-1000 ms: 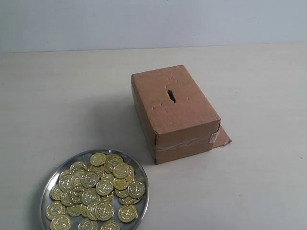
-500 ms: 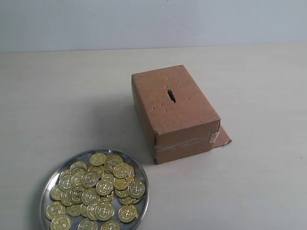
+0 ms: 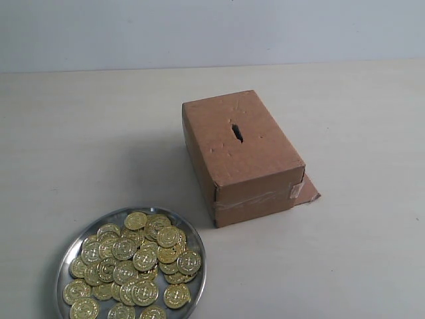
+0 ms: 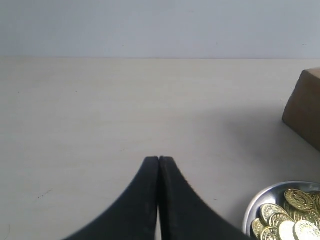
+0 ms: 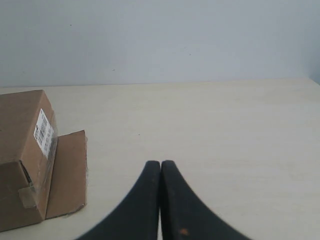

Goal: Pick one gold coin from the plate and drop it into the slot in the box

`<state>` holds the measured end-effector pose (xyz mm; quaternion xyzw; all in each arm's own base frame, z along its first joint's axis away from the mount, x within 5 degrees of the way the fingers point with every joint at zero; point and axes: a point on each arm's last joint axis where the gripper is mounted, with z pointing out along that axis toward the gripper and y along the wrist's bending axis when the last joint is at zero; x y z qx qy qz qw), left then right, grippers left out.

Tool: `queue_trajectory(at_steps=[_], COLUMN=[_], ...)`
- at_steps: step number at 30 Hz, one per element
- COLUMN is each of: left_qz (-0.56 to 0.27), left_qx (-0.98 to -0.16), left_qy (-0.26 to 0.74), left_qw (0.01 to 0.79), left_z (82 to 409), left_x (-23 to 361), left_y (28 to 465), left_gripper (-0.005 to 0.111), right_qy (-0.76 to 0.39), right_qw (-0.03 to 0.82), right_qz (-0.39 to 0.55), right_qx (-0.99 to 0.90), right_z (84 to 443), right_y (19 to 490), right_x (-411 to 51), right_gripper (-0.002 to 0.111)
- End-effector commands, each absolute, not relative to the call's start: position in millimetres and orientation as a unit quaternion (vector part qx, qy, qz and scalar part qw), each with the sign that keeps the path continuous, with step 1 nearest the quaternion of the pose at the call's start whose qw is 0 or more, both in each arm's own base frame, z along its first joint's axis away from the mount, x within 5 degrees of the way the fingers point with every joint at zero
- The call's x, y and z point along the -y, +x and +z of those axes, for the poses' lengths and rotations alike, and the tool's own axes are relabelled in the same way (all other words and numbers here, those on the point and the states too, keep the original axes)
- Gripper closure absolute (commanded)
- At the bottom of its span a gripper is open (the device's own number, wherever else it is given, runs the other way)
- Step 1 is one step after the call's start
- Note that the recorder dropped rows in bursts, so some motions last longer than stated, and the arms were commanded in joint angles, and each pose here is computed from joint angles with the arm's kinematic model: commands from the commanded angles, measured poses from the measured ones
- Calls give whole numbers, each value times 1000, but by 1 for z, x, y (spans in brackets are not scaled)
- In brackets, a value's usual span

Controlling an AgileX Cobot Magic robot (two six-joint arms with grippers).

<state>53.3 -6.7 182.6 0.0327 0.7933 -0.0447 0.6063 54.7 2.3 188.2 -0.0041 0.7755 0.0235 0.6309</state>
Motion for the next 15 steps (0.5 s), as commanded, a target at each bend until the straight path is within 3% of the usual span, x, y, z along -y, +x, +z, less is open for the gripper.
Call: queue_trajectory(at_steps=[1,15], left_qz=[-49,-53], left_qx=[-793,-794], left_qy=[25,18], left_qw=[607,606], left_z=[182,182], left_x=[7,7], left_y=[53,53], left_gripper=[104,104], right_qy=[-2,-2], right_qw=[634,634], right_qz=[21,21], right_qx=[-773,-773], right_z=[188,188], right_y=[55,55], right_x=[-2,-2], right_gripper=[108,108])
